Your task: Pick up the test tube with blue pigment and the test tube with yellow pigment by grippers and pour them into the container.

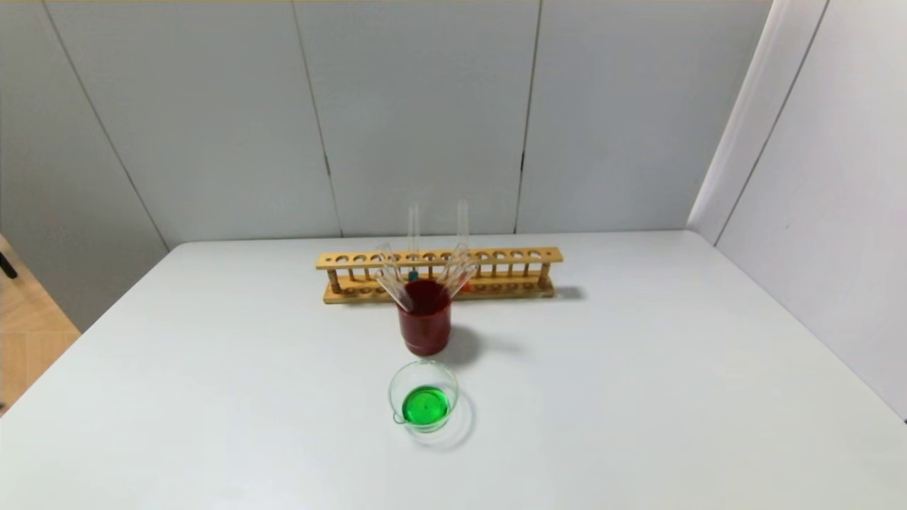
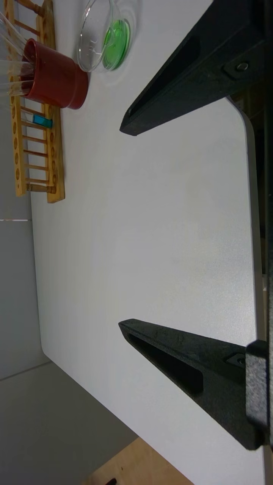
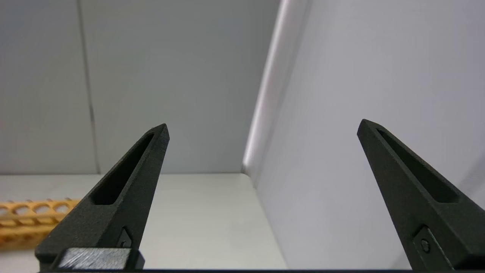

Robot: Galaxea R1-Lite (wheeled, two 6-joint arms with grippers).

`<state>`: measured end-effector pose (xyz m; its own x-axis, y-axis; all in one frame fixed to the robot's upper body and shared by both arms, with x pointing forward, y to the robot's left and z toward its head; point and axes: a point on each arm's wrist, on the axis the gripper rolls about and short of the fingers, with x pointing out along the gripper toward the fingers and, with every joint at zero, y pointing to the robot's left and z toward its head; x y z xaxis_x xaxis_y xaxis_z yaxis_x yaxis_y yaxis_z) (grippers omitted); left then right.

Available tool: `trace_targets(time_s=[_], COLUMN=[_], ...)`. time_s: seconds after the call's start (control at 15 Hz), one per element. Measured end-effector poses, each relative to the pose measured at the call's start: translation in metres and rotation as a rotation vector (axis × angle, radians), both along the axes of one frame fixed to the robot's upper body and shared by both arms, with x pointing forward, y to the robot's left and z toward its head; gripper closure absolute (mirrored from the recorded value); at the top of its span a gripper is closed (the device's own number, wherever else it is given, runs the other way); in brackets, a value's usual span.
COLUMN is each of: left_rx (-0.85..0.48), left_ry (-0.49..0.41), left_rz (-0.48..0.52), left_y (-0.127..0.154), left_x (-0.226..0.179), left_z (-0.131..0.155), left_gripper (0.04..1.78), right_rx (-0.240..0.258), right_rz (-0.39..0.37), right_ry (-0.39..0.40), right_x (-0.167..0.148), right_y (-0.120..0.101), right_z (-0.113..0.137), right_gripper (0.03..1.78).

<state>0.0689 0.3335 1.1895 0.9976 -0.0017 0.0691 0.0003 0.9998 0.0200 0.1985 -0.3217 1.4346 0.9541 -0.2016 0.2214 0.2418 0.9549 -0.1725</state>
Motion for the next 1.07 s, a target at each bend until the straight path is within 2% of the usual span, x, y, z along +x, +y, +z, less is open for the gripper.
trace_targets(time_s=[0.13, 0.27, 0.4, 0.6, 0.73, 0.87, 0.93, 1.07], left_rx=[0.0, 0.0, 0.0, 0.0, 0.0, 0.0, 0.0, 0.0], left_ry=[0.0, 0.0, 0.0, 0.0, 0.0, 0.0, 0.0, 0.0], left_rz=[0.0, 0.0, 0.0, 0.0, 0.0, 0.0, 0.0, 0.0], left_y=[0.0, 0.0, 0.0, 0.0, 0.0, 0.0, 0.0, 0.0], left_x=[0.0, 0.0, 0.0, 0.0, 0.0, 0.0, 0.0, 0.0], left_z=[0.0, 0.0, 0.0, 0.0, 0.0, 0.0, 0.0, 0.0], left_gripper=[0.11, 0.11, 0.11, 0.11, 0.11, 0.11, 0.11, 0.11], right_rx=[-0.008, -0.018, -0.022, -0.015, 0.018, 0.065, 0.101, 0.184], right_rz=[-0.038, -0.076, -0.092, -0.132, -0.157, -0.169, -0.147, -0.044], right_ry=[0.007, 0.052, 0.119, 0.155, 0.137, 0.078, 0.027, -0.09], right_x=[-0.041, -0.076, -0.089, -0.095, -0.103, -0.114, -0.122, -0.141], right_y=[-0.012, -0.019, -0.022, -0.023, -0.023, -0.023, -0.022, -0.017], right_z=[-0.01, -0.027, -0.051, -0.078, -0.087, -0.088, -0.086, -0.078], right_gripper=[0.07, 0.07, 0.07, 0.07, 0.07, 0.07, 0.07, 0.07])
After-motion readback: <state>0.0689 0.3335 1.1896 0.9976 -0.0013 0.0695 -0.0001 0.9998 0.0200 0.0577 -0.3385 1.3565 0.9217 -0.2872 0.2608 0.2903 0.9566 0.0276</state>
